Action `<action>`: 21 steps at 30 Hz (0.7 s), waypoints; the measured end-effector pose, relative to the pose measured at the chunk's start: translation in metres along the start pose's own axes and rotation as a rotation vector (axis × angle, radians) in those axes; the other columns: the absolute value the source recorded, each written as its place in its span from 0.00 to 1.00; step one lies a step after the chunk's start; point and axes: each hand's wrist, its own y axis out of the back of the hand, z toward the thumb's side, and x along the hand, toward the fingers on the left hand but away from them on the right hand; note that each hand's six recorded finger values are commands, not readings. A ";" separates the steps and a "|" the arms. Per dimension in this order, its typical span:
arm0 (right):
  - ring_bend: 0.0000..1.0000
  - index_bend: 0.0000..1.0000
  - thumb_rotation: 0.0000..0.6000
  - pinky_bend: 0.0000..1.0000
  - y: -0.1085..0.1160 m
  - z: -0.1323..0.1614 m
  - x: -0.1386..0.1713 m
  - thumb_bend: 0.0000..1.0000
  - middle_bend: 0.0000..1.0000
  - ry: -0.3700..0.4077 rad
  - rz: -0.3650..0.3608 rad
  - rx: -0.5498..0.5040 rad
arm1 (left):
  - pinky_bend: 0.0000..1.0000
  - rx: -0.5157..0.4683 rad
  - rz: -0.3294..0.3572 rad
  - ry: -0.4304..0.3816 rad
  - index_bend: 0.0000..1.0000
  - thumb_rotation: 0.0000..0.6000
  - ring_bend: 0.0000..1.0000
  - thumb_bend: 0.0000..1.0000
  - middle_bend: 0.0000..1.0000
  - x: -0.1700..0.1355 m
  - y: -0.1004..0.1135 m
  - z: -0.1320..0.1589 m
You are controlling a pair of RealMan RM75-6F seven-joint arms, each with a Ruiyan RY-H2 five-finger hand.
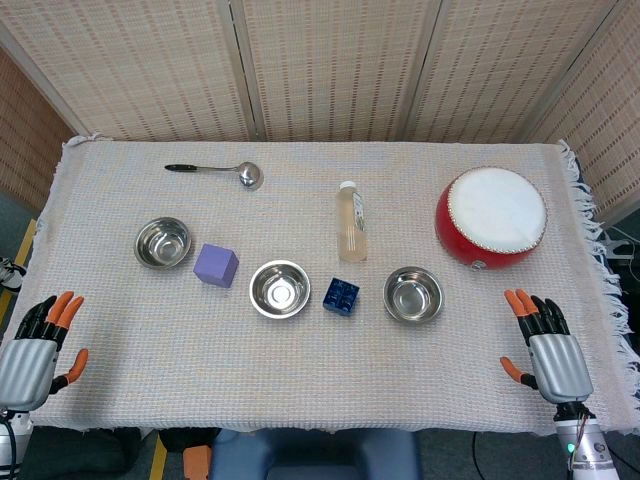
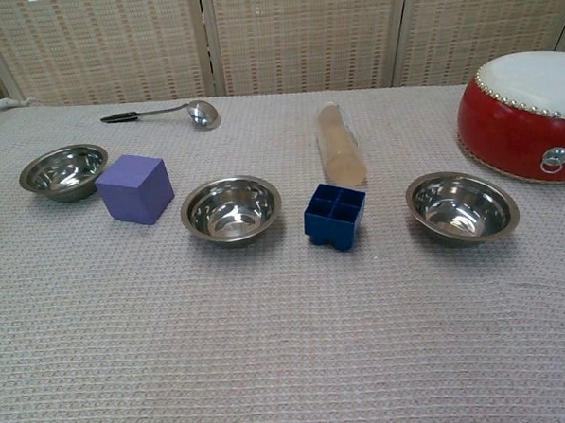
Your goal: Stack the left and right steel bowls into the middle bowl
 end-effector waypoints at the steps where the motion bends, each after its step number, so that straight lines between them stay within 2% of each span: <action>1: 0.00 0.00 1.00 0.00 0.000 0.000 0.000 0.13 0.00 0.000 0.000 -0.001 | 0.10 0.001 -0.001 -0.001 0.03 1.00 0.00 0.41 0.00 0.000 -0.001 0.001; 10: 0.00 0.00 1.00 0.00 0.006 -0.002 0.001 0.13 0.00 -0.001 -0.015 -0.010 | 0.11 0.002 -0.032 -0.036 0.03 1.00 0.00 0.41 0.00 0.018 -0.015 0.013; 16: 0.00 0.00 1.00 0.00 0.006 -0.007 -0.002 0.13 0.00 -0.024 -0.016 -0.007 | 0.11 0.028 -0.088 -0.064 0.03 1.00 0.00 0.41 0.00 0.061 -0.036 0.022; 21: 0.00 0.00 1.00 0.00 0.002 -0.012 -0.005 0.13 0.00 -0.053 -0.012 0.010 | 0.11 0.040 -0.099 -0.104 0.05 1.00 0.00 0.41 0.00 0.102 -0.053 0.034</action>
